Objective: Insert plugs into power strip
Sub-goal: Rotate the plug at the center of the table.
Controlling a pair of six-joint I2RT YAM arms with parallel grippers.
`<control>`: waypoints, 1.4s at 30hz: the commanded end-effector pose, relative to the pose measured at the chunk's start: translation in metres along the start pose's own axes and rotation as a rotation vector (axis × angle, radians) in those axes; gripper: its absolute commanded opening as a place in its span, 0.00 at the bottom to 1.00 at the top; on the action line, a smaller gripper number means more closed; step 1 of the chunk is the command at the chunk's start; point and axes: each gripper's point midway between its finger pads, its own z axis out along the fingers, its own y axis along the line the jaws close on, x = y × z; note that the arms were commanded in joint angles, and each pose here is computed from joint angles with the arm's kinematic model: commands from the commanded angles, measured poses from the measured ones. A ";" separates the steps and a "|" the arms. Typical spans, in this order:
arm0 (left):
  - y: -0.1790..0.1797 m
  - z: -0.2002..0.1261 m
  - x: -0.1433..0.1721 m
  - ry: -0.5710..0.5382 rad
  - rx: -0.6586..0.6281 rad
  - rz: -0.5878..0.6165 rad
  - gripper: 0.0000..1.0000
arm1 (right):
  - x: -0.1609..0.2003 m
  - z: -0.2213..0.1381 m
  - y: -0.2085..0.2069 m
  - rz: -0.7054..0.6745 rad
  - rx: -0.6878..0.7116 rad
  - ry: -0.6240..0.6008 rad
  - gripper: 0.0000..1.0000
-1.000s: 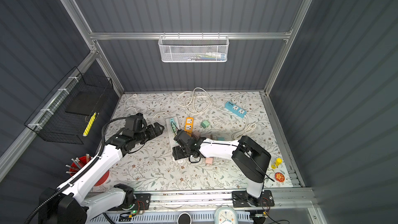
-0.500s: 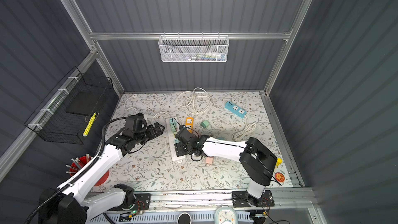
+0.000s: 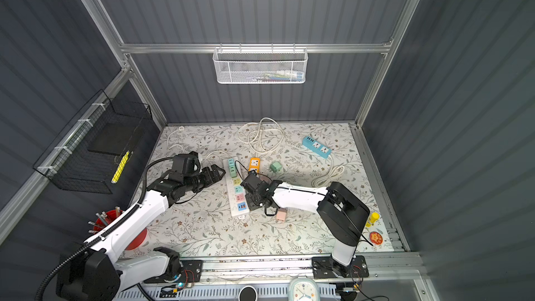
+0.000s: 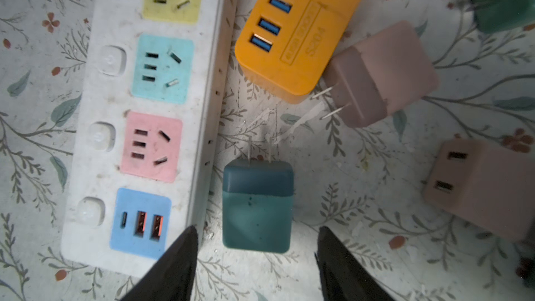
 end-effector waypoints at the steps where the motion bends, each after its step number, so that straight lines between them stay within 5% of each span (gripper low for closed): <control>1: -0.003 0.002 0.003 0.021 0.022 0.009 0.93 | 0.003 0.010 0.002 -0.019 -0.019 0.022 0.65; 14: -0.007 0.006 0.002 0.031 0.030 0.013 0.92 | 0.009 0.021 -0.008 -0.015 0.001 0.028 0.44; 20: -0.012 0.007 0.002 0.030 0.041 0.028 0.91 | 0.028 0.008 -0.010 -0.016 -0.019 0.053 0.41; 29: -0.034 0.015 0.014 0.036 0.065 0.119 0.90 | 0.072 -0.002 -0.024 -0.016 0.004 0.123 0.68; 42: -0.060 0.019 0.020 0.045 0.101 0.182 0.87 | 0.036 -0.013 -0.066 0.103 0.099 0.034 0.67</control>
